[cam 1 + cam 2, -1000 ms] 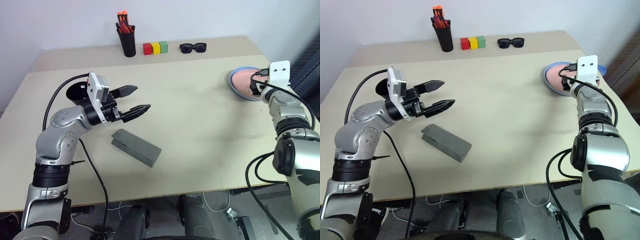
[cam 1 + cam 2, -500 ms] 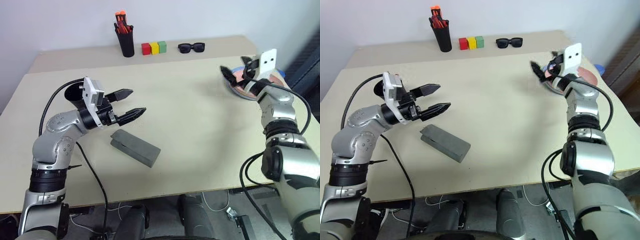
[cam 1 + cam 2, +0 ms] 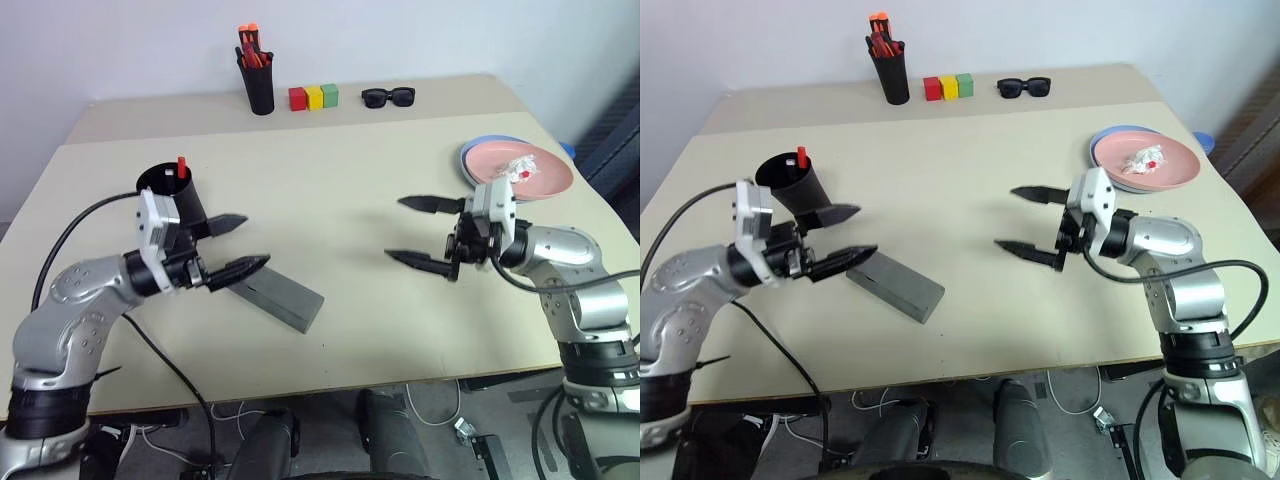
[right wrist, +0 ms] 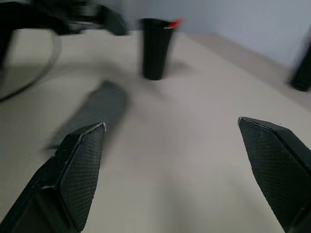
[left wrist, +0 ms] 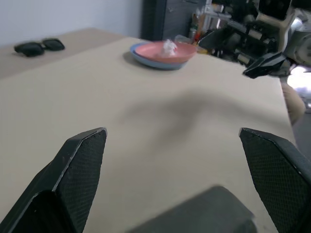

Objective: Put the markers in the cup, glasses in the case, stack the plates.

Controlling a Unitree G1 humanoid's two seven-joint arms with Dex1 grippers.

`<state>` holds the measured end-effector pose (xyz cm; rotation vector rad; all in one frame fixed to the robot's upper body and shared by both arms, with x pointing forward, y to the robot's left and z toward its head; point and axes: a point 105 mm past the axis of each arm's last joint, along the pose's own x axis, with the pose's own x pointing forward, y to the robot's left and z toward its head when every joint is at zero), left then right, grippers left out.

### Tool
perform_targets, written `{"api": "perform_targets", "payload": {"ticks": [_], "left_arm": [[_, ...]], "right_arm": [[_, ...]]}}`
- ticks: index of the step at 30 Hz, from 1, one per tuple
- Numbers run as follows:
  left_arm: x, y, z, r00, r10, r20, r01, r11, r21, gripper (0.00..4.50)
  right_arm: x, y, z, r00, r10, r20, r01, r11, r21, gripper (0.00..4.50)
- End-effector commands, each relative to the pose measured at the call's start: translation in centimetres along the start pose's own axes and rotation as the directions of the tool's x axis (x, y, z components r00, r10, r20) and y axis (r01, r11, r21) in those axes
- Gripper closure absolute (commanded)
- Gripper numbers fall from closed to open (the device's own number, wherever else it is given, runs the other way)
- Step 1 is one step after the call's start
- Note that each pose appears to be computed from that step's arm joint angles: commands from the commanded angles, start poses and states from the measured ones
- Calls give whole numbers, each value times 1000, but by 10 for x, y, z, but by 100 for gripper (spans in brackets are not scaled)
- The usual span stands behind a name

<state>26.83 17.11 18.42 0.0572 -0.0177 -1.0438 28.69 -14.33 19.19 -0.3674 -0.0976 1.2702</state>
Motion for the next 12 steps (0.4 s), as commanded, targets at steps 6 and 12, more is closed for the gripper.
{"api": "perform_targets", "payload": {"ticks": [6, 12], "left_arm": [[-25, 2, 3, 1000, 12, -1, -12, 996, 91, 0], [-24, 11, -2, 1000, 5, 15, -6, 994, 105, 0]], "right_arm": [[-8, 12, 15, 1000, 31, 5, -30, 998, -50, 4], [-9, 7, 12, 999, -13, -30, 12, 998, -55, 4]]}}
